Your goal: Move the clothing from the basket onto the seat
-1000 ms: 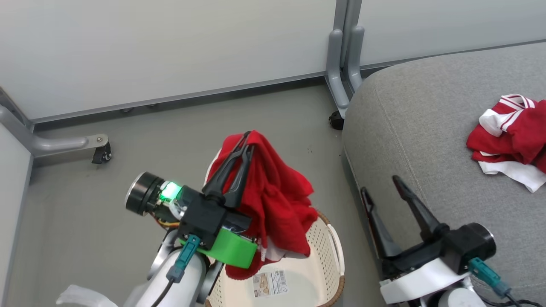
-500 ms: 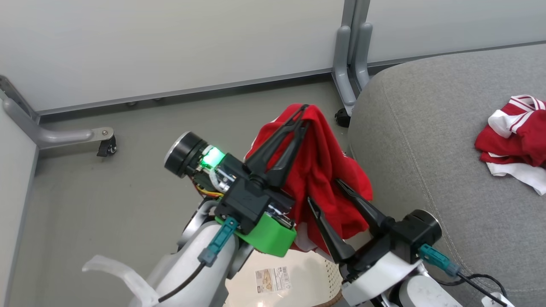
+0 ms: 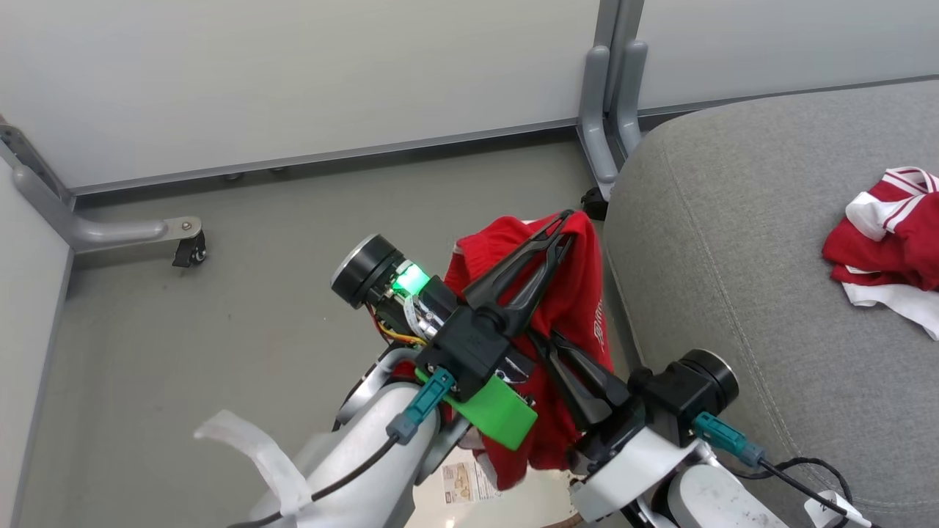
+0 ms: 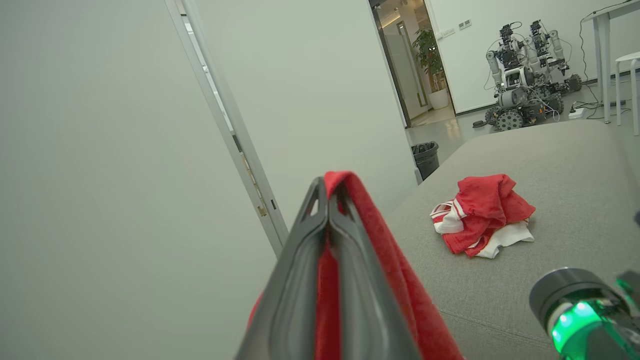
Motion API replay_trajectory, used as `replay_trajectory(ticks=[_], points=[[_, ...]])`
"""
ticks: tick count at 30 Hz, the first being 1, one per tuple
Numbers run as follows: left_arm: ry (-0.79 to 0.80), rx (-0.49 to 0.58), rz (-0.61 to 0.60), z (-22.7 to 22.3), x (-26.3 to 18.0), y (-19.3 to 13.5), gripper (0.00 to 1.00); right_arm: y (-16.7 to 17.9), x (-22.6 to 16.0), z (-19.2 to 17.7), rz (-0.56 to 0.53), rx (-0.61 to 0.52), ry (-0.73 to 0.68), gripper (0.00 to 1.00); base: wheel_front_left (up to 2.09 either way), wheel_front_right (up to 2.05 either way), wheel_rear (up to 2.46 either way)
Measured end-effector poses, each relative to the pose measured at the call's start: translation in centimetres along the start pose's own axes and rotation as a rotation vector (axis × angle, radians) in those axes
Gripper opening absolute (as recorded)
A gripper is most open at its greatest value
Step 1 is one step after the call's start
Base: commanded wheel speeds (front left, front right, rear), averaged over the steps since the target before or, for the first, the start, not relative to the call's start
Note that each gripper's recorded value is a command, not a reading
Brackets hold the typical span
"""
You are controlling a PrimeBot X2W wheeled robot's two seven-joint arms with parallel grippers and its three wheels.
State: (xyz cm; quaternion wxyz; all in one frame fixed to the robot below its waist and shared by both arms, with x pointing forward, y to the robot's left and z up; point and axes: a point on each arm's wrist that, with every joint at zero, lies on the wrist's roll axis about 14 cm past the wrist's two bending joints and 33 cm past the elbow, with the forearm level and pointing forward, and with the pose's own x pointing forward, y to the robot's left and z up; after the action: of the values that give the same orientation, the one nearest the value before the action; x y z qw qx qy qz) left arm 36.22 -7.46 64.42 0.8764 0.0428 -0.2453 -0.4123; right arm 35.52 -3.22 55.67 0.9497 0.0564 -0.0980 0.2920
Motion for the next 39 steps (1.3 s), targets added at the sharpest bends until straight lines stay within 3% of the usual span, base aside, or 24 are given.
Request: replay_trajectory(ticks=[24,25,26,27,39], points=[[0.076,-0.026,0.01,-2.8,-0.1,0.3,0.0,-2.1,-1.2,-0.6,-0.076,-0.002,0.018,0.0,0.0,0.0,0.0],[0.076,-0.027,0.013,-2.8,-0.1,0.3,0.33,-2.2,-1.2,-0.6,-0.082,-0.002,0.018,0.0,0.0,0.0,0.0],[0.077,-0.028,0.014,-2.9,-0.1,0.3,0.95,-2.4,-1.3,-0.6,-0.086,-0.003,0.018,0.0,0.0,0.0,0.0],[0.076,-0.028,0.018,-2.9,0.0,0.4,1.0,-2.5,-1.3,-0.6,-0.088,-0.003,0.018,0.0,0.0,0.0,0.0],[0.097,-0.037,0.015,-4.1,0.0,0.4,1.0,-4.3,-1.6,-0.2,-0.147,-0.013,0.005,0.0,0.0,0.0,0.0]])
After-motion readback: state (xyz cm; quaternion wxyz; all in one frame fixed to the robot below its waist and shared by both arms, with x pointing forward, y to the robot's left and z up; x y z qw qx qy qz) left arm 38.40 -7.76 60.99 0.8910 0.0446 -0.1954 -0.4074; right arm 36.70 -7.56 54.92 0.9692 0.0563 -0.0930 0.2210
